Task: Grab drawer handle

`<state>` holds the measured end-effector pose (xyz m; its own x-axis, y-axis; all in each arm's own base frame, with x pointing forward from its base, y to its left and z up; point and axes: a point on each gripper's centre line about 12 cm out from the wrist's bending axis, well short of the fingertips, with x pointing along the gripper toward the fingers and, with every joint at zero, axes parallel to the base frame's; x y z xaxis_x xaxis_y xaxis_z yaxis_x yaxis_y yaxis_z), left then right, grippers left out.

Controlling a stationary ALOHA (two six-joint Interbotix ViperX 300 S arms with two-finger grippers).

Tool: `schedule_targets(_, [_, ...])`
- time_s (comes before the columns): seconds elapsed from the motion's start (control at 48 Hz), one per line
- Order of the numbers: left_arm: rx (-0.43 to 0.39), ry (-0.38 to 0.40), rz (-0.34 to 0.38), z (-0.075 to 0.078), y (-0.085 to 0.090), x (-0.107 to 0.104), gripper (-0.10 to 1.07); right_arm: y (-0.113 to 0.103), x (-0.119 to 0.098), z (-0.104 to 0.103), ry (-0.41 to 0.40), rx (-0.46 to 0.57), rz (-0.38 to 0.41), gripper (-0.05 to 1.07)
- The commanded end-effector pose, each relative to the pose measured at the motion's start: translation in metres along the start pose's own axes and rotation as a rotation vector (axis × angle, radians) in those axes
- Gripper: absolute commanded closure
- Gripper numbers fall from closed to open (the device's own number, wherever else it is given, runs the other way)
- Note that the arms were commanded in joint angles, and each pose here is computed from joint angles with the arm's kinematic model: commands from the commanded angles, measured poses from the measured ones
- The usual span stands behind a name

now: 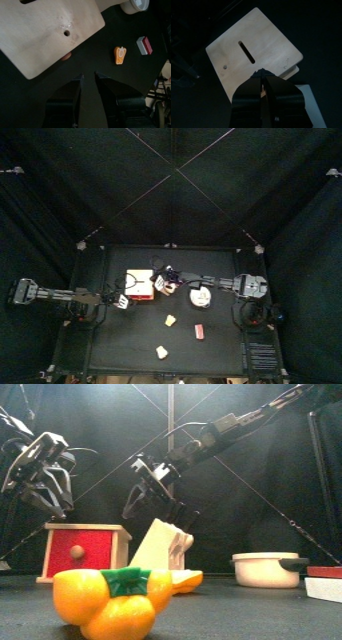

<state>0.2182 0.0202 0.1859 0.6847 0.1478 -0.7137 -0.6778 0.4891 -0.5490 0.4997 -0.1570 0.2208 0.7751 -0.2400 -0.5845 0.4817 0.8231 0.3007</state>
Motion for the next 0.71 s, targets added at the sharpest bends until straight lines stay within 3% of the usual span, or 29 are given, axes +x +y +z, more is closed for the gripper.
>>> schedule_targets(0.0, [0.000,-0.005,0.009,0.002,-0.002,0.003,0.29,0.005,-0.009,0.022,-0.052,0.003,0.014,0.66])
schedule_targets(0.354, [0.000,0.019,0.050,-0.004,0.003,0.012,0.08,0.002,-0.001,0.020,-0.023,-0.002,0.000,0.66])
schedule_targets(0.688, [-0.027,0.045,0.113,-0.006,0.006,0.027,0.08,0.000,0.003,0.021,-0.022,0.007,-0.005,0.66])
